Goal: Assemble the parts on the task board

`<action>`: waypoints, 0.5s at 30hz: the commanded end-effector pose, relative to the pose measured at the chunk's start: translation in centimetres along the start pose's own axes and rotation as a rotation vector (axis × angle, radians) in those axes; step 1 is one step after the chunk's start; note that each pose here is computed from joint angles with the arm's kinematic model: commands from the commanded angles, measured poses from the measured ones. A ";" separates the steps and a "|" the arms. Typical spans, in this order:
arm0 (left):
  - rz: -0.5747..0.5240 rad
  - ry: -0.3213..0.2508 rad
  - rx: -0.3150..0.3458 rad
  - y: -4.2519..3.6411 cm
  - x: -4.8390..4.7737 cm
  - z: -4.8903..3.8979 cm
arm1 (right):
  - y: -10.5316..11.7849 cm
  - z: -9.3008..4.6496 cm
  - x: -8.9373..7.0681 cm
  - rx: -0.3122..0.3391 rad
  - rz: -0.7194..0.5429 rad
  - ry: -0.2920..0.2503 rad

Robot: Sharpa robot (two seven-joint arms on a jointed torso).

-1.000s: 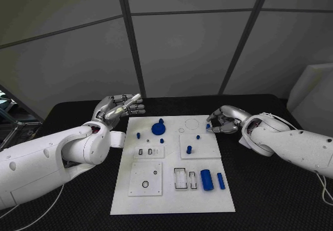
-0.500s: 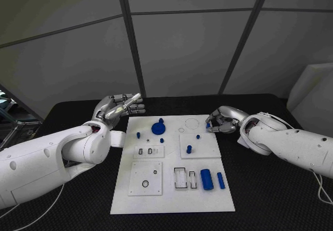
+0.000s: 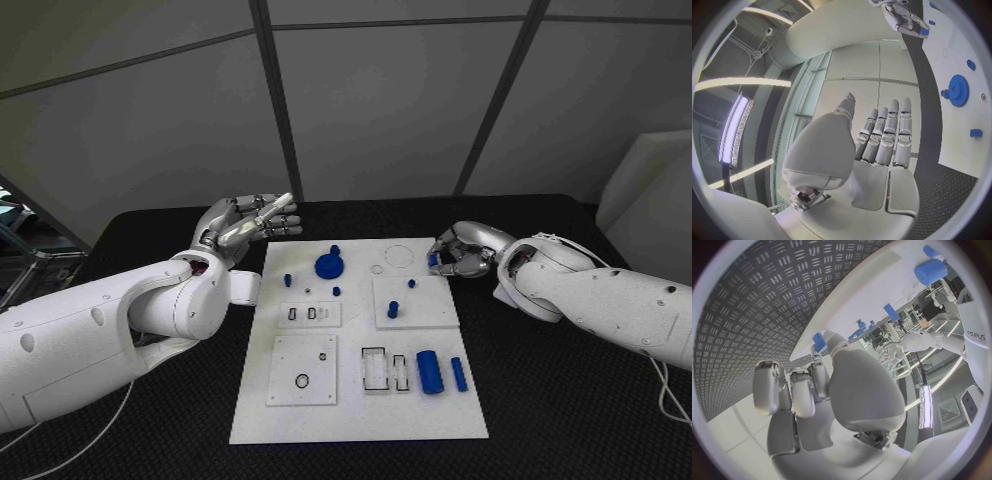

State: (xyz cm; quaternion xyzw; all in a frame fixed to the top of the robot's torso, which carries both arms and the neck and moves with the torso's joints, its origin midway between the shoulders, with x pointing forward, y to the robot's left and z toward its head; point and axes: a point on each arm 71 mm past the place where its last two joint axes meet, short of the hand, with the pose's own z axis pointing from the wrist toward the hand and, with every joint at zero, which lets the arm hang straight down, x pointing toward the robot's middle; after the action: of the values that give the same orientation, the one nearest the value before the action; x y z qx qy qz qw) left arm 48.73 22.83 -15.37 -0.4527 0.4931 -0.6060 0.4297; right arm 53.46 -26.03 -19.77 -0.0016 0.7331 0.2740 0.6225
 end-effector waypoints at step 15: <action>-0.002 0.006 0.008 -0.14 0.04 0.02 | 1.1 -0.4 -1.1 -0.011 0.016 -0.170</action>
State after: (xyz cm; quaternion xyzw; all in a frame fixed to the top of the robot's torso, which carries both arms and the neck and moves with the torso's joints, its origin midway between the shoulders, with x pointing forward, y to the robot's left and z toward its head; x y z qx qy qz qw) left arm 48.72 22.86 -15.37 -0.4529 0.4930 -0.6058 0.4299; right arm 52.98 -25.51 -18.93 0.0072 0.7013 0.2829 0.6543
